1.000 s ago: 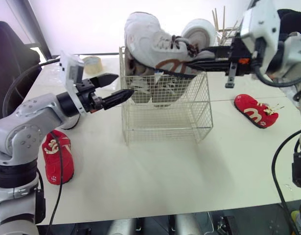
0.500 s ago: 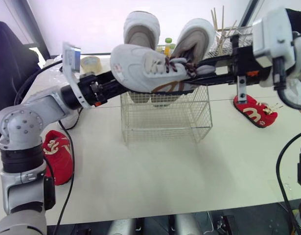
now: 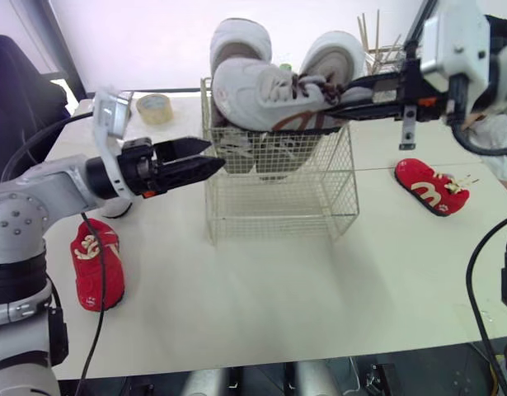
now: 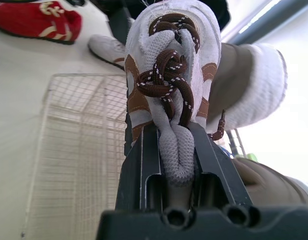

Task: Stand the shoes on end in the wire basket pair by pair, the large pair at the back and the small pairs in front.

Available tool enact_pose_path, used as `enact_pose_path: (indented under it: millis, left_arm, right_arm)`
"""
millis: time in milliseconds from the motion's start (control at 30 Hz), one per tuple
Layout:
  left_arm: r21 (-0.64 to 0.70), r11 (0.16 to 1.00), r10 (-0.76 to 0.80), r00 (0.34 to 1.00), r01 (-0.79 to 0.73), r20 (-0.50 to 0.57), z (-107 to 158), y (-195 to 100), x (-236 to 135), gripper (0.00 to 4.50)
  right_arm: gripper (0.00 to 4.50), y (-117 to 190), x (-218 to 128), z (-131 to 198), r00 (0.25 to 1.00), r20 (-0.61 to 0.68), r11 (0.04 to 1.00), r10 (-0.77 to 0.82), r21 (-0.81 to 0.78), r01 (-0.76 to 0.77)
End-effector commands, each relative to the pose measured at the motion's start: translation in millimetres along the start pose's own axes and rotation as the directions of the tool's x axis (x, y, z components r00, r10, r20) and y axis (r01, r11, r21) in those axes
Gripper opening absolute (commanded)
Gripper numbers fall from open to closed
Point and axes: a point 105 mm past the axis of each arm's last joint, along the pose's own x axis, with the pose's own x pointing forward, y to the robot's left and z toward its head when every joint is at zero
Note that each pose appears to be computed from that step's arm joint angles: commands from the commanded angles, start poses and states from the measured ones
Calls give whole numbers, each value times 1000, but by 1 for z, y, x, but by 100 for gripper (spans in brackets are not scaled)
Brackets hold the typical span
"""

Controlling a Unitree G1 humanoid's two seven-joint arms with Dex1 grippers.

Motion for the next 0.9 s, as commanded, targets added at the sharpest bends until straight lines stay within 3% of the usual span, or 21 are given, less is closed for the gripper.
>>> enact_pose_path:
  millis: [33, 267, 533, 800, 833, 900]
  left_arm:
    - [46, 999, -8, 997, 4, 74, 21, -4, -2, 450]
    - [-31, 997, -66, 989, 70, 132, 32, -8, 5, 450]
    - [-79, 994, -69, 992, 77, 108, 21, -6, 10, 450]
    - [-113, 988, -84, 986, 100, 142, 23, -7, 10, 74]
    - [-120, 987, -87, 985, 105, 148, 23, -8, 10, 41]
    - [-129, 986, -89, 984, 109, 155, 23, -8, 10, 33]
  right_arm:
    - [5, 5, -1, 17, 999, 39, 999, 19, -51, -17]
    - [5, 11, 7, 20, 999, 44, 995, 31, -99, -27]
    - [5, 12, 8, 26, 997, 65, 994, 33, -110, -26]
    - [5, 14, 7, 26, 997, 57, 993, 42, -111, -35]
    - [5, 14, 6, 25, 998, 54, 993, 42, -109, -36]
    - [5, 13, 5, 24, 998, 47, 994, 39, -103, -34]
